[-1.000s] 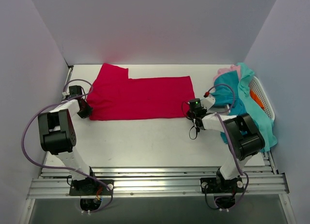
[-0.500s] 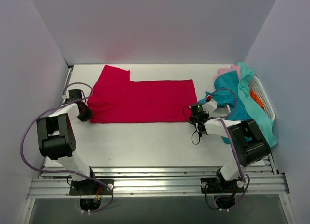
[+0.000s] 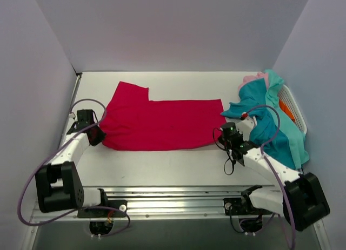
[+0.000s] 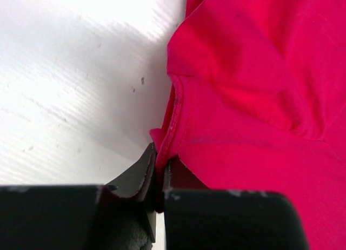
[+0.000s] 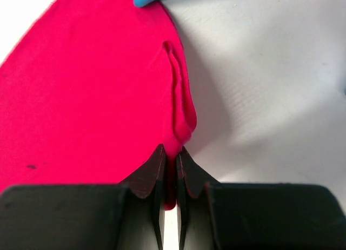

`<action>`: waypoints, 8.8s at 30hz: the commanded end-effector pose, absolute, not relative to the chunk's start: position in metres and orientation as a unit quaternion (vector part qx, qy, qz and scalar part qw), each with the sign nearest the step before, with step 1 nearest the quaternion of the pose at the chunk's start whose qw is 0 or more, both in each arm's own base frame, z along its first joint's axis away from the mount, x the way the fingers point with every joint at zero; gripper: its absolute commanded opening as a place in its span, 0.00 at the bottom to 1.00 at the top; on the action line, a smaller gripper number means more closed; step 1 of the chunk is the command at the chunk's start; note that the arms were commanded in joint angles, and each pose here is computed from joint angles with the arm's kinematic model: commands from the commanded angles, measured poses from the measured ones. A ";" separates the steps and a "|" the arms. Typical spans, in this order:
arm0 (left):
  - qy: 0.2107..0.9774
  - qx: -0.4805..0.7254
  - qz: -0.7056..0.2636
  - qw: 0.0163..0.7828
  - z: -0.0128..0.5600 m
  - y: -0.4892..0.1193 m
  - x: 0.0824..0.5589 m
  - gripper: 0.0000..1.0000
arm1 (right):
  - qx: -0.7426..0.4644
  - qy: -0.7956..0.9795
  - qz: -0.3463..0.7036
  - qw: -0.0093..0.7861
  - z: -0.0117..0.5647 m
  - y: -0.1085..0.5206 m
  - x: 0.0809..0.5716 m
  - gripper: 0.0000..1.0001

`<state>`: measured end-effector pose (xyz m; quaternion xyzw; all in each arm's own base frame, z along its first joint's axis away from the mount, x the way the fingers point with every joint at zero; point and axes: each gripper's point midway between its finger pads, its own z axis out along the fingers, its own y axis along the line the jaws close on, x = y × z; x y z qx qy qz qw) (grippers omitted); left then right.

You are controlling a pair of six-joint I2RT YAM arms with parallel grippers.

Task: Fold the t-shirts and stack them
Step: Fold the tshirt

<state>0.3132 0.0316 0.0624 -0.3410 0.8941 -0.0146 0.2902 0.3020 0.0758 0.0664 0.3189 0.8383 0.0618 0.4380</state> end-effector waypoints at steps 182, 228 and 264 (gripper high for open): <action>0.899 -0.122 -0.149 0.393 0.135 -0.030 0.572 0.02 | 0.360 0.796 0.043 0.484 0.098 0.039 0.479 0.00; 0.882 -0.279 -0.026 0.380 0.120 -0.009 0.309 0.94 | 0.373 0.803 0.040 0.464 0.101 0.076 0.365 1.00; 0.905 -0.249 0.128 0.320 0.067 0.000 0.484 0.02 | 0.376 0.776 0.080 0.500 0.122 0.069 0.379 1.00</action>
